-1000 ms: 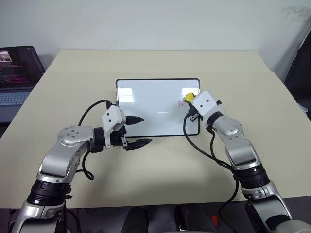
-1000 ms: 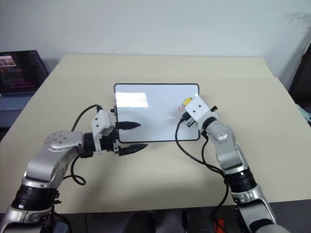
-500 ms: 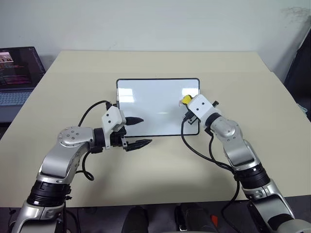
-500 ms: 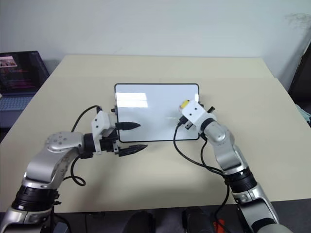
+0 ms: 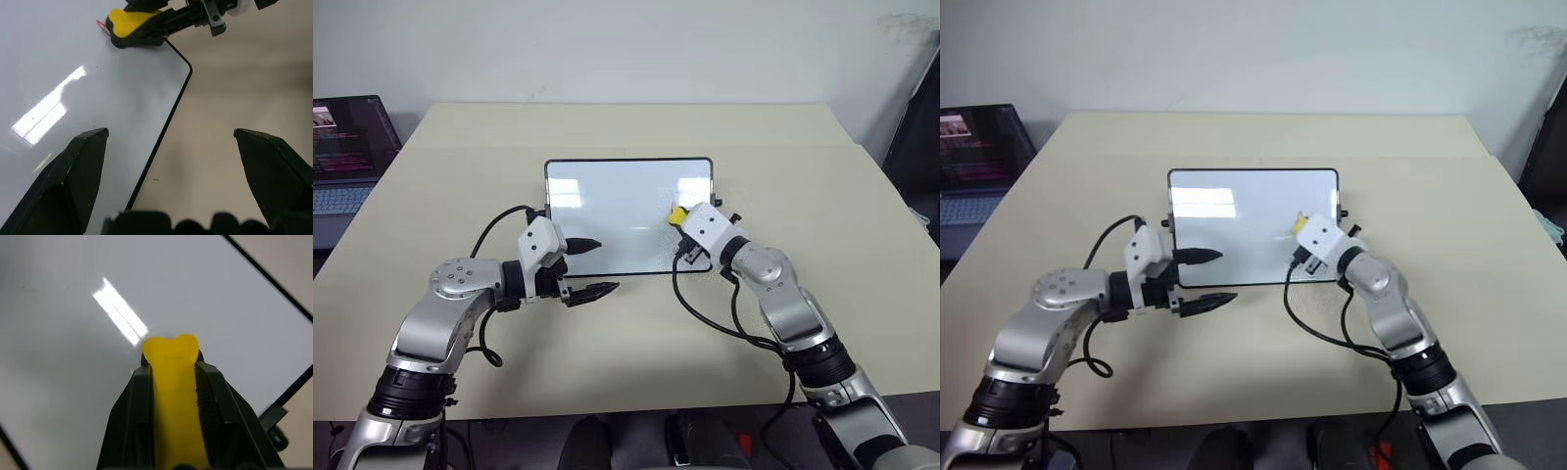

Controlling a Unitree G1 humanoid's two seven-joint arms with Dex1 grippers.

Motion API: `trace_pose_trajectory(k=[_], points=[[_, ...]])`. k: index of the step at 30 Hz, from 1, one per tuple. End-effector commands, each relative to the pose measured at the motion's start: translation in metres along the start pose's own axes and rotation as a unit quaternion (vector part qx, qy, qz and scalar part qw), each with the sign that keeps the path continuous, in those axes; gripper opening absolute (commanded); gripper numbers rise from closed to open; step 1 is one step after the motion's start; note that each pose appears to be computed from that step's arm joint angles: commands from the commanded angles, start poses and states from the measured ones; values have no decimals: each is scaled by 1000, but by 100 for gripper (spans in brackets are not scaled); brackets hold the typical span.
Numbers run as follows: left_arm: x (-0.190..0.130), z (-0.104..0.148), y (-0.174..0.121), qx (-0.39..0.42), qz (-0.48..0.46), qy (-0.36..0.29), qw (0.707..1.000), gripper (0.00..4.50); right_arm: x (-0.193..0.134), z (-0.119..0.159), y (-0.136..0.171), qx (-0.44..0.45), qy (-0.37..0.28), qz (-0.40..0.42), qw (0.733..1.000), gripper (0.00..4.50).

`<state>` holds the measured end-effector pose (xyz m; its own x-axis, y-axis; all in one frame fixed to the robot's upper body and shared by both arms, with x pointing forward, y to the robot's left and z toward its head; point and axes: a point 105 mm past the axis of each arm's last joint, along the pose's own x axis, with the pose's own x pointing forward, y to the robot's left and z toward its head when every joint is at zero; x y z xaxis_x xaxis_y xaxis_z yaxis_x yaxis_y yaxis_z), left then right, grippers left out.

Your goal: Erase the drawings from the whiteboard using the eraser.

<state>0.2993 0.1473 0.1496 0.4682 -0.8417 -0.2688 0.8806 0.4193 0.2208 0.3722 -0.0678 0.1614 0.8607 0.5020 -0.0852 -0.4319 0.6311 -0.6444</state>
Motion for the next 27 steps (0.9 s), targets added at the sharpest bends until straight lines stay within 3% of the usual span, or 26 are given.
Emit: trace_pose_trajectory(k=[1, 3, 6, 10, 18, 27], points=[[0, 10, -2, 15, -5, -12, 1000, 450, -1, 10, -21, -9, -19, -44, 999, 83], [0, 10, -1, 16, -5, -12, 1000, 450, -1, 3, -12, -13, -5, -16, 1000, 83], [0, 10, -2, 15, -5, -13, 1000, 450, -5, -13, 7, -89, 30, 46, 995, 83], [-1, 10, -2, 14, -5, -11, 1000, 450, -8, -12, 22, -71, 22, 89, 993, 83], [1, 10, -4, 13, -10, -11, 1000, 450, 1, 13, -29, -80, -22, -67, 994, 83], [0, 10, -4, 13, -11, -10, 1000, 450, -6, -19, 8, -78, 50, 60, 994, 83]])
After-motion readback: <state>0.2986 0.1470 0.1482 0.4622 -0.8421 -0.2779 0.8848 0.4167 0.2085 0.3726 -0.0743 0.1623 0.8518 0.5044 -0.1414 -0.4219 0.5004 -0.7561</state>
